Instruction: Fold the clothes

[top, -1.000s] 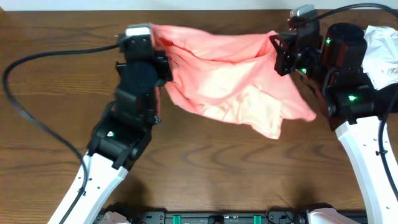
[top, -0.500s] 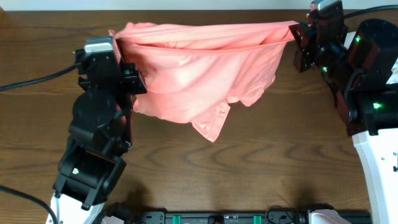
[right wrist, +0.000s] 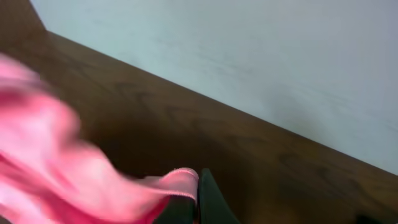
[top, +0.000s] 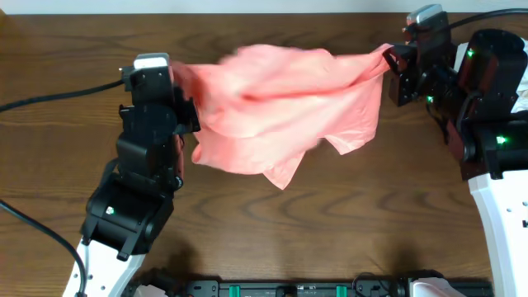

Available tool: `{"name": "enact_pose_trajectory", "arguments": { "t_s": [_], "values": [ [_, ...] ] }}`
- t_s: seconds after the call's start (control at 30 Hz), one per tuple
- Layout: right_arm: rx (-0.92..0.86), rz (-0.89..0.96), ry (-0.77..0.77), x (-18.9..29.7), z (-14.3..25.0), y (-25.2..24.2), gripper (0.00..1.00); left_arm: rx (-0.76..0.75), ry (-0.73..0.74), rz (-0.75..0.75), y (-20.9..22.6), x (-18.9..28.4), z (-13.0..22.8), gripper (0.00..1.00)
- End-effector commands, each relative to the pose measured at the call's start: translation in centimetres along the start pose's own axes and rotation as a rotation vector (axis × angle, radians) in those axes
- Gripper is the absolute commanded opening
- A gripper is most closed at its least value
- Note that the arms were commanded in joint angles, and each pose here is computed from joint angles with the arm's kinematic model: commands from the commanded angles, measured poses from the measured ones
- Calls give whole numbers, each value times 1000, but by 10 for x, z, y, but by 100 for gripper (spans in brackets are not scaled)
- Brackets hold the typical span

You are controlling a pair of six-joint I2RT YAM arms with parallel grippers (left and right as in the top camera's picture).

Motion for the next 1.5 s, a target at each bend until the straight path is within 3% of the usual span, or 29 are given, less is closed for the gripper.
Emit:
{"name": "enact_pose_trajectory", "arguments": {
  "t_s": [0.0,0.23,0.43,0.97,1.3,1.47],
  "values": [
    [15,37,-19,6,-6,-7,1,18,-19,-30,4,2,-6,33],
    [9,32,-4,2,-3,-8,1,16,-13,-11,2,1,-5,34],
    [2,13,11,-5,0,-9,1,-4,64,230,-23,-9,6,34],
    [2,14,11,-5,0,-9,1,177,644,697,-114,-70,105,34],
    [-5,38,33,-12,4,-13,1,90,691,866,-169,-46,125,34],
    [-13,37,41,-16,6,-15,1,17,648,849,-191,-27,130,34]
  ]
}}
Point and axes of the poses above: each gripper's point midway between its finger pads, its own x axis back along the fingers, its own y axis along the line the jaws close on, z = x × y, the point moved 9 cm from there along x, back along the fingers, and after that the axes turned 1 degree about -x, right-handed, at the moved point
